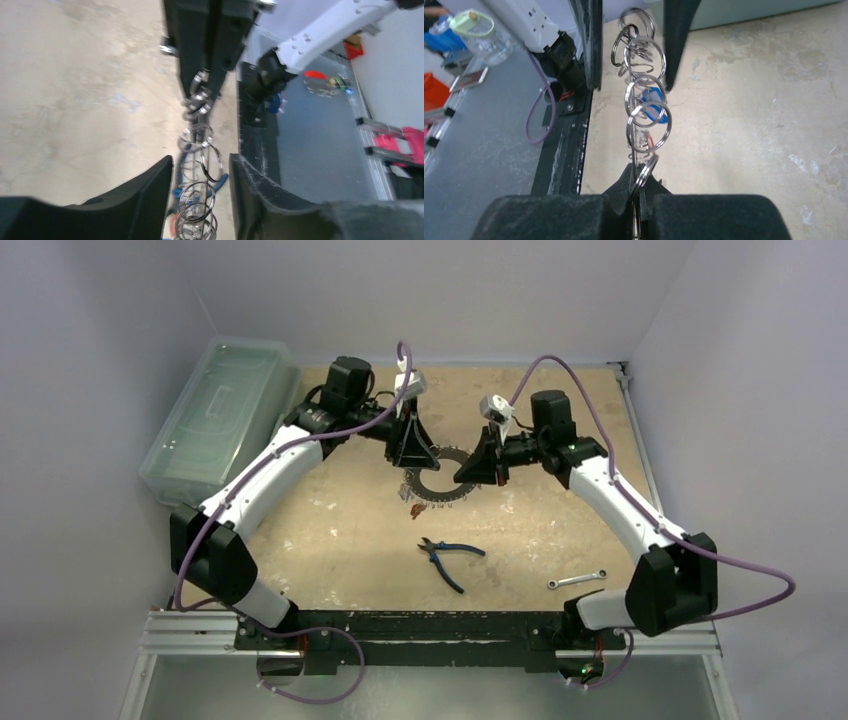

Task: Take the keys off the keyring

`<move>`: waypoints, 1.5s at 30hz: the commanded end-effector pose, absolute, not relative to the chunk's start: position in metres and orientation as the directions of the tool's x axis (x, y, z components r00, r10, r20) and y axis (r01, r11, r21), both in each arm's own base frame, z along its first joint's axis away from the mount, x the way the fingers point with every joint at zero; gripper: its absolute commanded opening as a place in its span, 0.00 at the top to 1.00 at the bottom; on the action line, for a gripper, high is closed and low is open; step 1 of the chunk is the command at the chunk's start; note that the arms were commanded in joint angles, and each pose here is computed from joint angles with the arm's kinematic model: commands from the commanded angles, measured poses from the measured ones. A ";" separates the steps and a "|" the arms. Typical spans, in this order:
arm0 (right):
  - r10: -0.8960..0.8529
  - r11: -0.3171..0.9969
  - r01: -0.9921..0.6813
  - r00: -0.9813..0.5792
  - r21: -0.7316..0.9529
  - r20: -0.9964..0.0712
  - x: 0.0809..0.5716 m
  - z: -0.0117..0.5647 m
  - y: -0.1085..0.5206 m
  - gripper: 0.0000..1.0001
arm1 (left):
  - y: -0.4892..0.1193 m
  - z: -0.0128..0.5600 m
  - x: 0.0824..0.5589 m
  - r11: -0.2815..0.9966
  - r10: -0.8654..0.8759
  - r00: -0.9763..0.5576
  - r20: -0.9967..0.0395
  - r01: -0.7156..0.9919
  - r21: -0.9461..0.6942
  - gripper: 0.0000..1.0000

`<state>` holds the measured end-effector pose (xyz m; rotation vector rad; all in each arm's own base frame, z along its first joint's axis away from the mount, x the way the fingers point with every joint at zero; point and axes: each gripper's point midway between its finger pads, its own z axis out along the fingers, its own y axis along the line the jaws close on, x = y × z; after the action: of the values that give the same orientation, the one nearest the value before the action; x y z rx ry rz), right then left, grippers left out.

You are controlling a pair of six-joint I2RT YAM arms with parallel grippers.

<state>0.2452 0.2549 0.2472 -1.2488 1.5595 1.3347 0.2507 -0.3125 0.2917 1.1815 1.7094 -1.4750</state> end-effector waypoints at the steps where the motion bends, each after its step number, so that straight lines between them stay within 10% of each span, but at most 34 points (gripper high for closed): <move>1: -0.073 0.064 -0.952 -0.305 0.301 -0.950 0.248 0.278 0.259 1.00 | -0.296 0.303 0.305 0.190 0.232 -0.336 -0.913 0.936 -0.296 0.40; 5: 0.027 0.121 -0.927 -0.355 0.356 -0.934 0.260 0.294 0.253 1.00 | -0.254 0.330 0.348 0.356 0.091 -0.327 -0.941 0.893 -0.276 0.08; 11: 0.246 0.174 -0.892 -0.371 0.418 -0.895 0.285 0.338 0.236 1.00 | -0.213 0.321 0.355 0.469 0.153 -0.251 -0.956 0.870 -0.153 0.01; 29: 0.416 0.274 -0.786 -0.422 0.553 -0.806 0.328 0.363 0.228 1.00 | -0.274 0.243 0.296 0.219 0.257 -0.216 -0.942 0.962 -0.160 0.27; 45: 0.417 0.260 -0.784 -0.435 0.564 -0.798 0.327 0.364 0.229 1.00 | -0.300 0.239 0.334 0.252 0.126 -0.198 -0.972 0.954 -0.161 0.50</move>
<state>0.3266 0.2296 0.3306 -0.3298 1.5768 1.4354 0.3249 -0.2935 0.2299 1.0609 1.6386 -1.0676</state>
